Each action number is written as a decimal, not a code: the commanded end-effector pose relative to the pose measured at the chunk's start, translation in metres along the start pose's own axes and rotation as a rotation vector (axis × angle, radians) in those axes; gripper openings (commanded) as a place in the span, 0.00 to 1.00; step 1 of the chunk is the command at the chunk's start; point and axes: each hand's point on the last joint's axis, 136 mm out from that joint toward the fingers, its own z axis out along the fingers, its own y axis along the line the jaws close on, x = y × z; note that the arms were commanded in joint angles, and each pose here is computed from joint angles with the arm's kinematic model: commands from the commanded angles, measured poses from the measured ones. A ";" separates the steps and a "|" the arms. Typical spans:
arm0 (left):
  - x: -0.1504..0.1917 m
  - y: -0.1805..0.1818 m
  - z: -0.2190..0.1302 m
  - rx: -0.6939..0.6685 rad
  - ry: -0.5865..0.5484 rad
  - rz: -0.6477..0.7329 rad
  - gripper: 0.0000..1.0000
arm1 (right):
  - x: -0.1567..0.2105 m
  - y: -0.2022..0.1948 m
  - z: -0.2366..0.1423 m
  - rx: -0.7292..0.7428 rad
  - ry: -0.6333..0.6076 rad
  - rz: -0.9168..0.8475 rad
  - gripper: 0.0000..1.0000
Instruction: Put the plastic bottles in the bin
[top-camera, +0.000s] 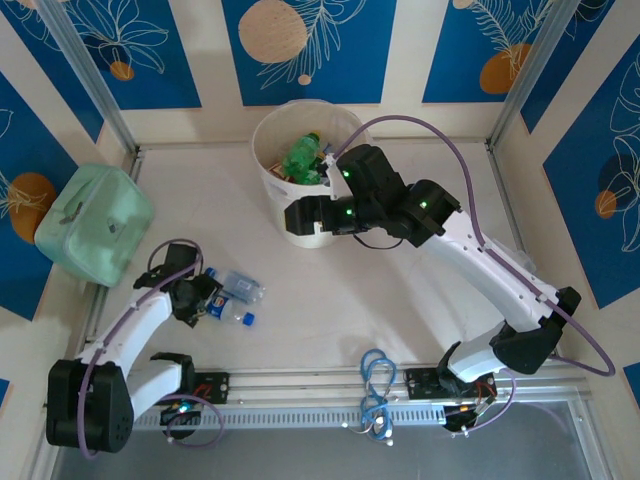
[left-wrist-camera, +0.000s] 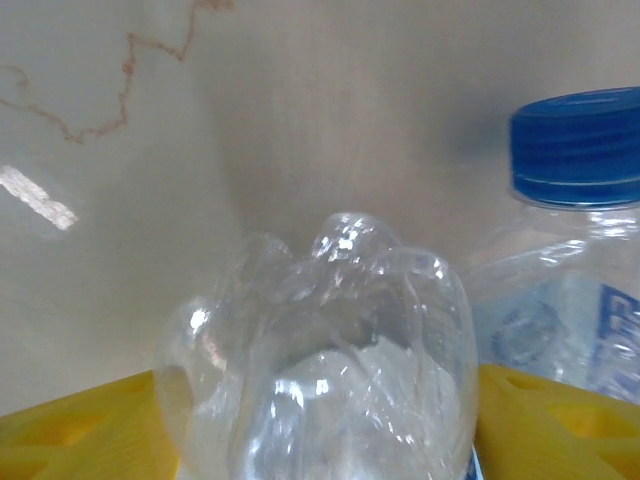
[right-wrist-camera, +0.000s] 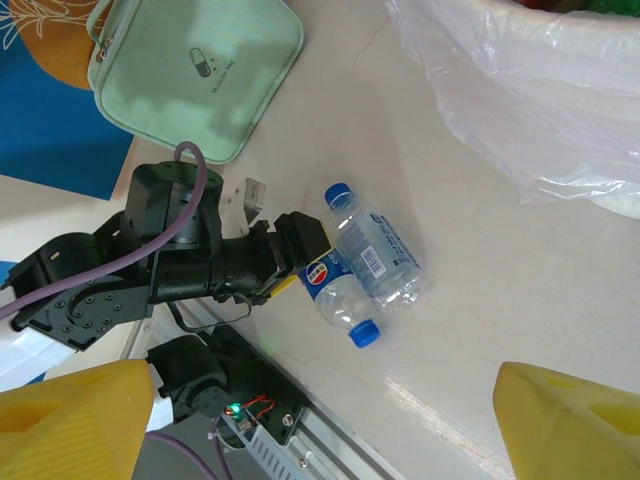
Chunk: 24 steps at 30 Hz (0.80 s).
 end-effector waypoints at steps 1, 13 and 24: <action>0.002 0.010 0.009 -0.032 0.013 -0.023 0.72 | -0.001 0.002 -0.009 -0.028 -0.019 0.018 0.89; 0.000 0.004 0.000 -0.006 -0.001 -0.019 0.59 | -0.002 0.004 -0.011 -0.041 -0.025 0.032 0.87; -0.019 -0.067 -0.096 0.290 -0.089 0.056 0.53 | 0.006 0.017 -0.005 -0.117 0.009 0.058 0.87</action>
